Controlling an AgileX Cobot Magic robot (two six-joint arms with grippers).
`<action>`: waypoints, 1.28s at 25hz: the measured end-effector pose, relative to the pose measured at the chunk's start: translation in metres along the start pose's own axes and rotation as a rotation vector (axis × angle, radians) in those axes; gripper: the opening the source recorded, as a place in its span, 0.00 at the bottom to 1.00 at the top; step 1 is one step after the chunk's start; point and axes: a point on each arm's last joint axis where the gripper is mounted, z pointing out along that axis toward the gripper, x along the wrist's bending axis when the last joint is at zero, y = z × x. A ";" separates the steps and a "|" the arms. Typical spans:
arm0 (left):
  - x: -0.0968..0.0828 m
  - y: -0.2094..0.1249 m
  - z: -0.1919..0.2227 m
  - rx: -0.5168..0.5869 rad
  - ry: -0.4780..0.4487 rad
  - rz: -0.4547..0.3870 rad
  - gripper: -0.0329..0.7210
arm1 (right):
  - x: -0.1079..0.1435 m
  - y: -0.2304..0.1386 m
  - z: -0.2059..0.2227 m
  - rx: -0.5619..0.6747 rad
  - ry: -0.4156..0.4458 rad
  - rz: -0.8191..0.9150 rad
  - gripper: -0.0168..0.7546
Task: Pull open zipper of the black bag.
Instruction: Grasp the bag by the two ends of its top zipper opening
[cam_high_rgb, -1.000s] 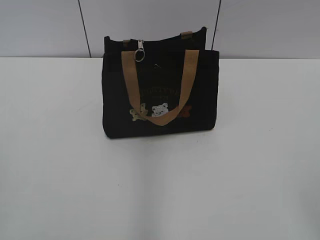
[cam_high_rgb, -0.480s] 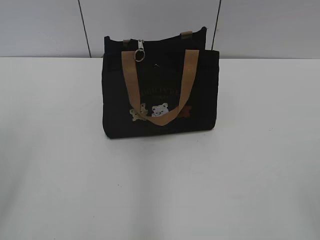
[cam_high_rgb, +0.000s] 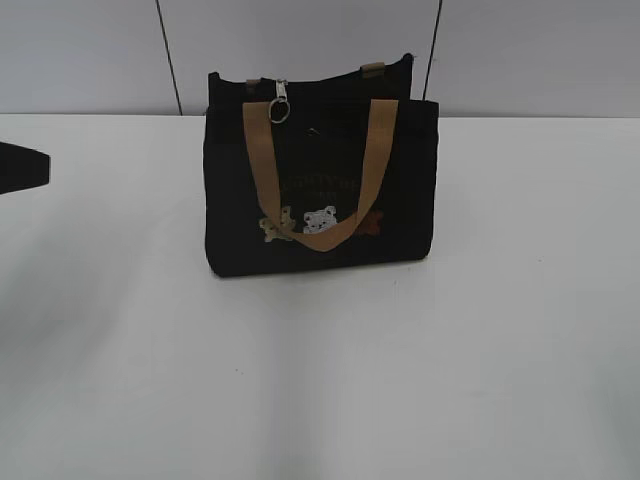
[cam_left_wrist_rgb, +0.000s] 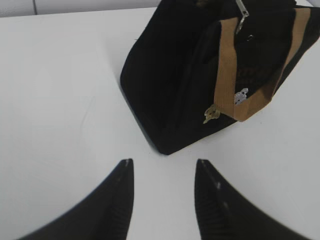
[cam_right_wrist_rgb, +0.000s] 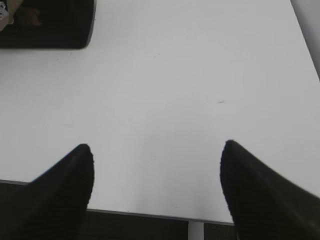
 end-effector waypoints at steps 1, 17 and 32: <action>0.002 0.000 0.008 -0.002 -0.019 0.019 0.45 | 0.000 0.000 0.000 0.000 0.000 0.000 0.79; 0.039 -0.011 0.127 0.006 -0.316 0.283 0.68 | 0.000 0.000 0.000 0.000 0.000 0.000 0.79; 0.041 0.007 0.196 -0.058 -0.578 0.280 0.69 | 0.000 0.000 0.000 0.000 0.000 0.000 0.79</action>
